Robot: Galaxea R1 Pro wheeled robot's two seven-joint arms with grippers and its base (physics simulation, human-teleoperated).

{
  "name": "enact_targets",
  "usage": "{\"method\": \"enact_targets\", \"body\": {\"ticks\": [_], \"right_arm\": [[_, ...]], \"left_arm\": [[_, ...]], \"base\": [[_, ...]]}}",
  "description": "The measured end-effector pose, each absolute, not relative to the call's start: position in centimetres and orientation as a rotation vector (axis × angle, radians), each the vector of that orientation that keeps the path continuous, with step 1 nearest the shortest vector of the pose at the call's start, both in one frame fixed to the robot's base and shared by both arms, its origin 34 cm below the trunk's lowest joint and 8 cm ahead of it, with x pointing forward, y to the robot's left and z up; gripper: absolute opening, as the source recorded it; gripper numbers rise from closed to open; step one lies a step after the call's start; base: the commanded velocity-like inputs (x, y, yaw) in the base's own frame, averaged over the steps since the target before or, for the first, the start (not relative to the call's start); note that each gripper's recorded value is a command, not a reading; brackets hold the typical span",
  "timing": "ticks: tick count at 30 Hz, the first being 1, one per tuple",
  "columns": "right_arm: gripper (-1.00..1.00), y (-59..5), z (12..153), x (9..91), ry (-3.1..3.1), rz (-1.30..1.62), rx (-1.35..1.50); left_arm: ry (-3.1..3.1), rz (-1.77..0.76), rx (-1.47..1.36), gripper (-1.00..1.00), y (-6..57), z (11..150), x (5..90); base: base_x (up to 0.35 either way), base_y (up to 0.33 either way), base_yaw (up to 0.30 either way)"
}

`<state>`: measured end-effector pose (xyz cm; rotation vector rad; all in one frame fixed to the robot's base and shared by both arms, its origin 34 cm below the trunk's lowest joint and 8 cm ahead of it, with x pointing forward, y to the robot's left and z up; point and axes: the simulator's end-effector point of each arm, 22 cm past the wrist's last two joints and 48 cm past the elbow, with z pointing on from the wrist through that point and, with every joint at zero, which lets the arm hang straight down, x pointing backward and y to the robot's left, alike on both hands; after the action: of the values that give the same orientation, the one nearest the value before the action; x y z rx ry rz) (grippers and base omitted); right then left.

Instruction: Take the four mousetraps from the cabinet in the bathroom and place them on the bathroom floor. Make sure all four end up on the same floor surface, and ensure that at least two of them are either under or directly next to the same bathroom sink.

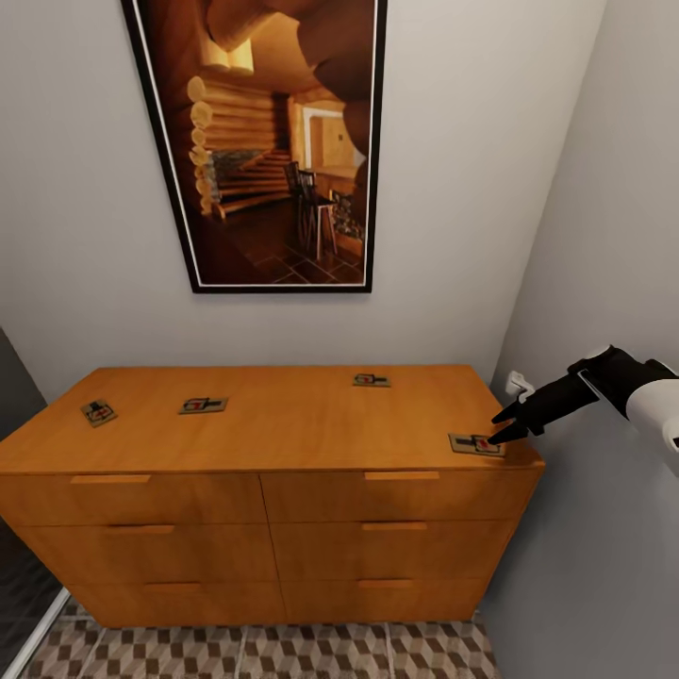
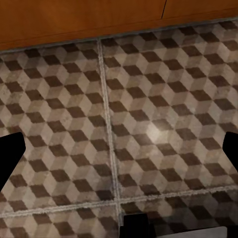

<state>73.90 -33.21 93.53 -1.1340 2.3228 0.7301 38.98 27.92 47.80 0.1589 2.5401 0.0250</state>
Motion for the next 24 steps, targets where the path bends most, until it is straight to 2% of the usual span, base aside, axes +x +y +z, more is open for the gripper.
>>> {"method": "enact_targets", "body": {"ticks": [24], "right_arm": [[1.0, -33.2, 91.9, 74.2, 2.346, 0.753, -1.131]], "left_arm": [[2.567, 0.023, 0.16, 1.0, 27.9, 47.1, 38.0]], "base": [[0.0, 0.0, 0.0]]}}
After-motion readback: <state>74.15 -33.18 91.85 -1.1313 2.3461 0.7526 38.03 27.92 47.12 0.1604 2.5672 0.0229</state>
